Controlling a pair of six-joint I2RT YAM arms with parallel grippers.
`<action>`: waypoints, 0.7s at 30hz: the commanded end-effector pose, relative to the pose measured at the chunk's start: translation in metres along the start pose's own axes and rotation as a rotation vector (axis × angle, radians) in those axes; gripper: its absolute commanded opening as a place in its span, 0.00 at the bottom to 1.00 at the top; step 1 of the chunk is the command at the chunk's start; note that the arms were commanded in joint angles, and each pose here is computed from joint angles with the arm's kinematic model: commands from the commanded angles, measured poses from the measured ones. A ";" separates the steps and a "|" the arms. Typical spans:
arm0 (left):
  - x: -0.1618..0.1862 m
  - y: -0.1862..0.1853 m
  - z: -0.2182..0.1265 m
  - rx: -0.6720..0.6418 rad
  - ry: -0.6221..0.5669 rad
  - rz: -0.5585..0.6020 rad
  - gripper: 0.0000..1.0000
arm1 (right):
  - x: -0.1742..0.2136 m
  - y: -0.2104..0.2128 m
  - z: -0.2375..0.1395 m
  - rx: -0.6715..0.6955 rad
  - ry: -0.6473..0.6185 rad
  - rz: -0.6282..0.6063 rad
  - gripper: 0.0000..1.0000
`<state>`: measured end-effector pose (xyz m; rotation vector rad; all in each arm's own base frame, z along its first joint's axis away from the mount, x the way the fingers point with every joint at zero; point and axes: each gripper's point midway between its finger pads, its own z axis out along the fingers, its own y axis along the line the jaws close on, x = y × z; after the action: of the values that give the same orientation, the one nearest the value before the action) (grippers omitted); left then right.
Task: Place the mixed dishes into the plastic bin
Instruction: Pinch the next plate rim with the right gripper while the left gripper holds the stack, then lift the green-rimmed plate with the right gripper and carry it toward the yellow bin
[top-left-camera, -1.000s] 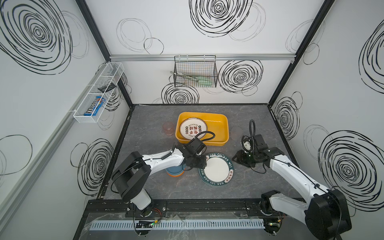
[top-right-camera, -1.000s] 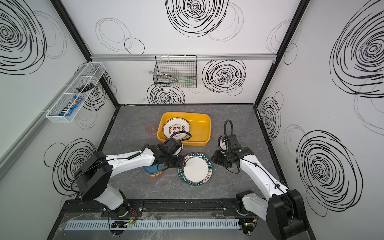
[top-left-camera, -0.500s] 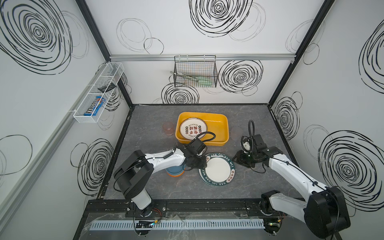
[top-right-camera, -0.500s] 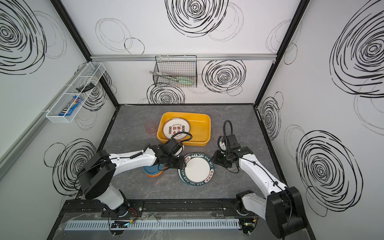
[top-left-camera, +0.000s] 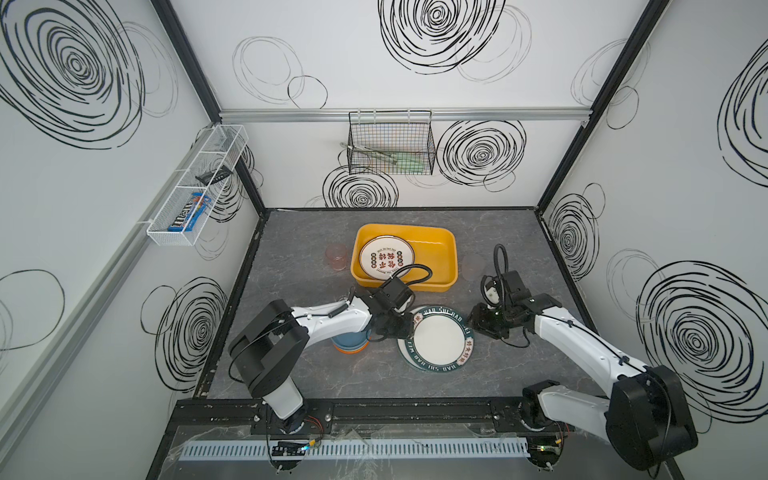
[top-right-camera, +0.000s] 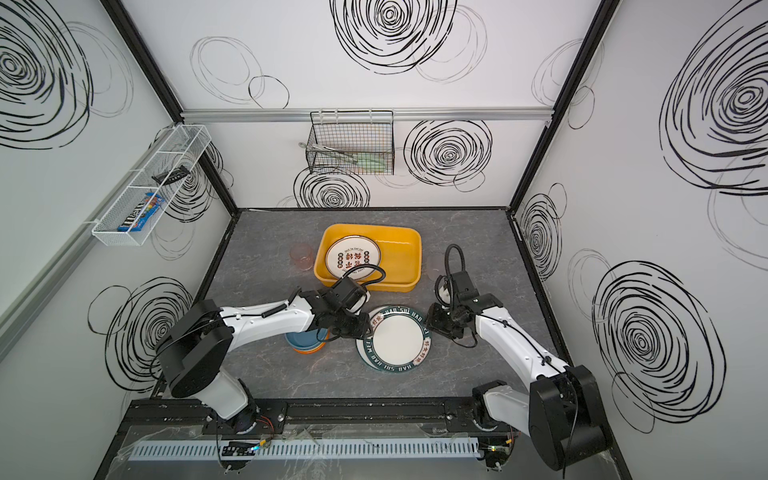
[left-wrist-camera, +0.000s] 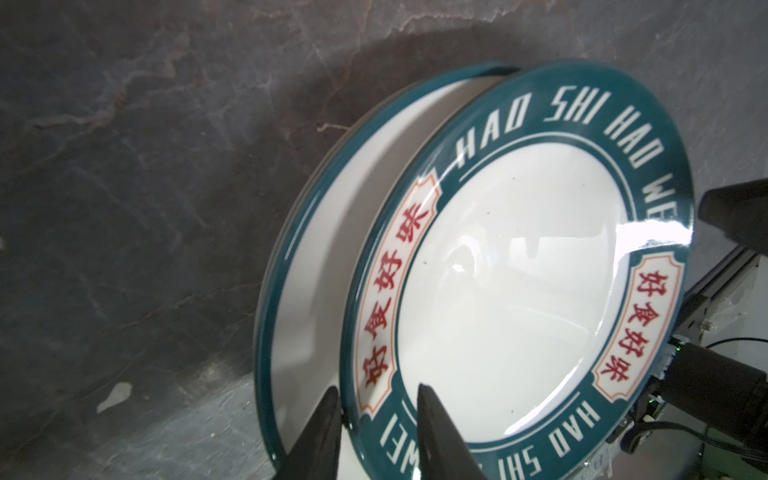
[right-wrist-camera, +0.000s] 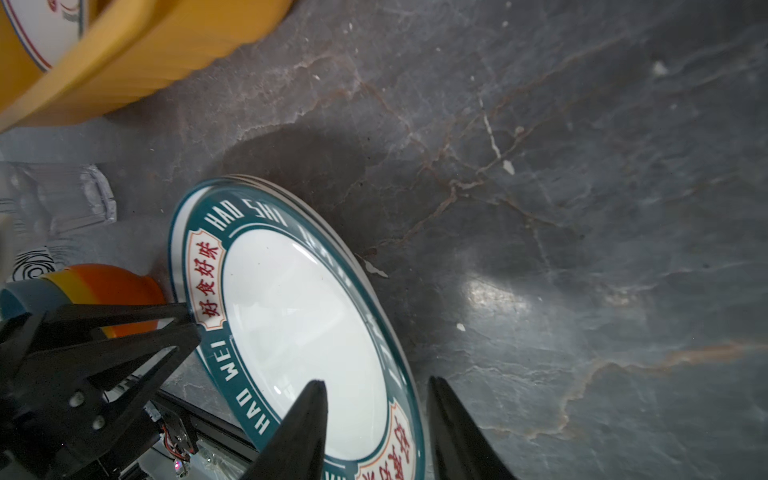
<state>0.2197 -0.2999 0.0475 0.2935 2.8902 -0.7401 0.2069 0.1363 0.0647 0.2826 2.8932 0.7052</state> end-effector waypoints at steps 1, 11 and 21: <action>-0.008 -0.016 0.001 0.053 -0.020 0.032 0.33 | 0.013 -0.005 0.010 -0.007 0.037 0.056 0.44; -0.007 -0.017 0.001 0.067 -0.015 0.040 0.29 | 0.017 -0.004 0.016 -0.066 0.012 0.086 0.37; -0.006 -0.020 0.001 0.079 -0.014 0.042 0.29 | 0.020 -0.013 0.022 -0.052 -0.008 0.098 0.25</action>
<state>0.2197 -0.3055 0.0495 0.3106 2.8790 -0.7818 0.1907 0.1407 0.0406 0.4019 2.8755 0.8056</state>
